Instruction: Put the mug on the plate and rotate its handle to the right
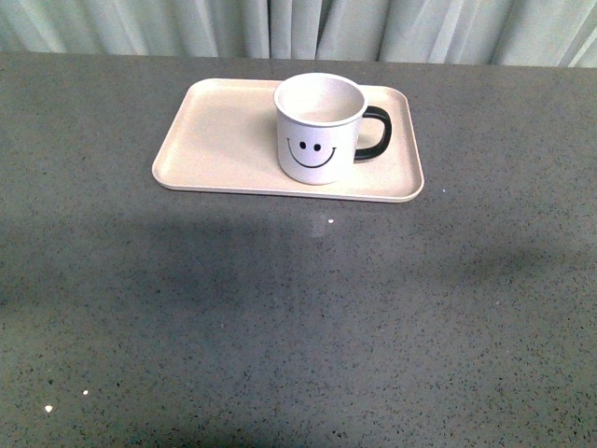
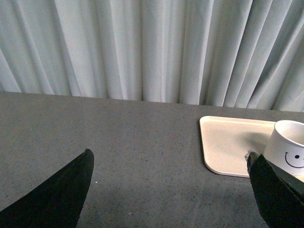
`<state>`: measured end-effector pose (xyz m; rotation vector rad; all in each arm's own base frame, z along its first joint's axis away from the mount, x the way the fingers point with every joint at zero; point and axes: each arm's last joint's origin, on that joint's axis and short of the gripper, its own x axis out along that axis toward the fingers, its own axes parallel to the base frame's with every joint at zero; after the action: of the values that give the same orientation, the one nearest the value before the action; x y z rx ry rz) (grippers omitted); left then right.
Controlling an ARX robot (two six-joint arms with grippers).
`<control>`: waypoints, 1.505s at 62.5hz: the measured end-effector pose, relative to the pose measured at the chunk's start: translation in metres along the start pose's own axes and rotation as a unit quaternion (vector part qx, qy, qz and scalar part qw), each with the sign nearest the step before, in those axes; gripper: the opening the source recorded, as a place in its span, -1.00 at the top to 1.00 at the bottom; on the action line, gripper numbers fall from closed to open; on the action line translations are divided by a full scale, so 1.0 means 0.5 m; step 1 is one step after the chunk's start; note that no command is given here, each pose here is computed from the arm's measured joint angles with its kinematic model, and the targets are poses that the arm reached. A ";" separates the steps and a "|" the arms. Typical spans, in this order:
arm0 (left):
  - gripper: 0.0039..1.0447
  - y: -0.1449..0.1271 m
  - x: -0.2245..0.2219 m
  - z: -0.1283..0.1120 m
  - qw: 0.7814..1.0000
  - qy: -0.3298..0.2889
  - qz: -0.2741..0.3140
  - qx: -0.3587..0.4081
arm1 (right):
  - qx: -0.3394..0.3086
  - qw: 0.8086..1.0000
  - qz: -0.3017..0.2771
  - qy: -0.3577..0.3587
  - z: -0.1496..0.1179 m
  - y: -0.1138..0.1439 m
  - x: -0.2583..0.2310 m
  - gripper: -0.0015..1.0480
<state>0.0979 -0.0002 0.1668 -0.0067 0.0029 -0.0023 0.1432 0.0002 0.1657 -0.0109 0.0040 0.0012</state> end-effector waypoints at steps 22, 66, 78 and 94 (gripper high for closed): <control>-0.83 0.000 0.000 0.000 1.000 0.000 0.000 0.000 | 0.000 1.000 0.000 -0.009 0.012 0.000 -0.031 0.97; -0.83 0.000 0.000 0.000 1.000 0.000 0.000 0.000 | 0.000 1.000 0.000 -0.012 0.014 0.000 -0.069 0.97; -0.83 0.000 0.000 0.000 1.000 0.000 0.000 0.000 | 0.000 1.000 0.000 -0.009 0.007 0.000 -0.092 0.97; -0.83 0.000 0.000 0.000 1.000 0.000 0.000 0.000 | 0.000 1.000 0.000 -0.010 0.008 0.000 -0.093 0.84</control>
<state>0.0979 -0.0002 0.1668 -0.0067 0.0029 -0.0027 0.0969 0.0001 0.1697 -0.0109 -0.0155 0.0007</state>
